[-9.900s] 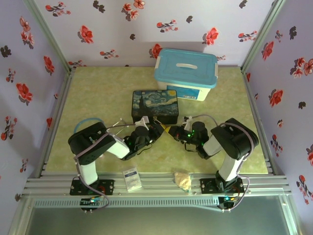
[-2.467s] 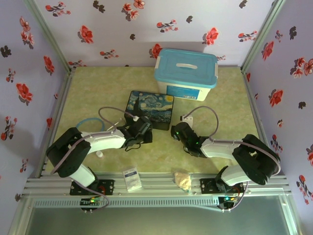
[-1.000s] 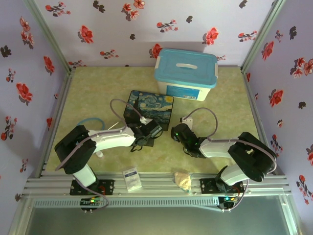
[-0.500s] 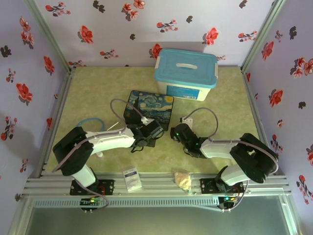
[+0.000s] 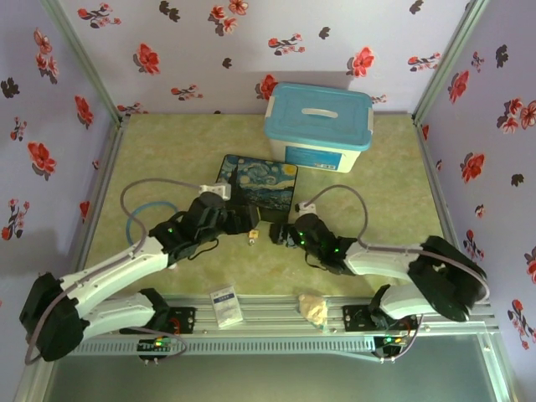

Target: Unlock the padlock with the key

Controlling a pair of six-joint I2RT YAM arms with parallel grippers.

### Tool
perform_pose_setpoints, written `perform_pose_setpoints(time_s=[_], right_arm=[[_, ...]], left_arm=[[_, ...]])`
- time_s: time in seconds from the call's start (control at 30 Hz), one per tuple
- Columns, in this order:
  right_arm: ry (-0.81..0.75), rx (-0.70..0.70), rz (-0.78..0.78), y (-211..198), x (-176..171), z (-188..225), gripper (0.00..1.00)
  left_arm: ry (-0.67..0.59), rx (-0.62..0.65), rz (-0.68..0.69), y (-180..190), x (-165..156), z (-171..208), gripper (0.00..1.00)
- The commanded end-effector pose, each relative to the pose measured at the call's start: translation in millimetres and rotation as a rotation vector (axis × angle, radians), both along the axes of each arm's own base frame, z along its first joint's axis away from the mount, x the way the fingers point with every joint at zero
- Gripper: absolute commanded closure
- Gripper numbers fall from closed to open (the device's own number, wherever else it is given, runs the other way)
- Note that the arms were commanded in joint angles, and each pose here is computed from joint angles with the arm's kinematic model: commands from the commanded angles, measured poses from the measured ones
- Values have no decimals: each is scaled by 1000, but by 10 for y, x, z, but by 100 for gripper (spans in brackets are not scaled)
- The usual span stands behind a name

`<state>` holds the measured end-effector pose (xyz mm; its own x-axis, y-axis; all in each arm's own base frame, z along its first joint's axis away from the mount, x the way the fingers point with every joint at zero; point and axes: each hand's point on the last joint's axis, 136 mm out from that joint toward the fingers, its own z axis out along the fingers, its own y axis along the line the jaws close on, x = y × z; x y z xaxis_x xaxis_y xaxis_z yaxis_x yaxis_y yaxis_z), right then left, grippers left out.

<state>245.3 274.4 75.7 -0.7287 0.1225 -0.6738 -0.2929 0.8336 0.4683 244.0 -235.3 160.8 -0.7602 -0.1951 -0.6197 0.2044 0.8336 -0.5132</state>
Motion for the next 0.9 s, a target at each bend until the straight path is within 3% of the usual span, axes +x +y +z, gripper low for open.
perform_pose_setpoints(time_s=[0.0, 0.07, 0.23, 0.27, 0.87], right_arm=[[38, 132, 112, 486, 3, 79, 1], [59, 143, 141, 658, 43, 3, 6], [88, 122, 135, 829, 165, -195, 36], [95, 118, 132, 840, 174, -226, 39], [149, -97, 115, 729, 80, -633, 52]], left_arm=[[26, -116, 18, 44, -16, -33, 0], [38, -107, 30, 121, -48, -108, 0], [73, -122, 110, 330, -124, -254, 0], [70, -143, 123, 356, -132, -261, 0], [44, -162, 148, 499, -167, -253, 0]])
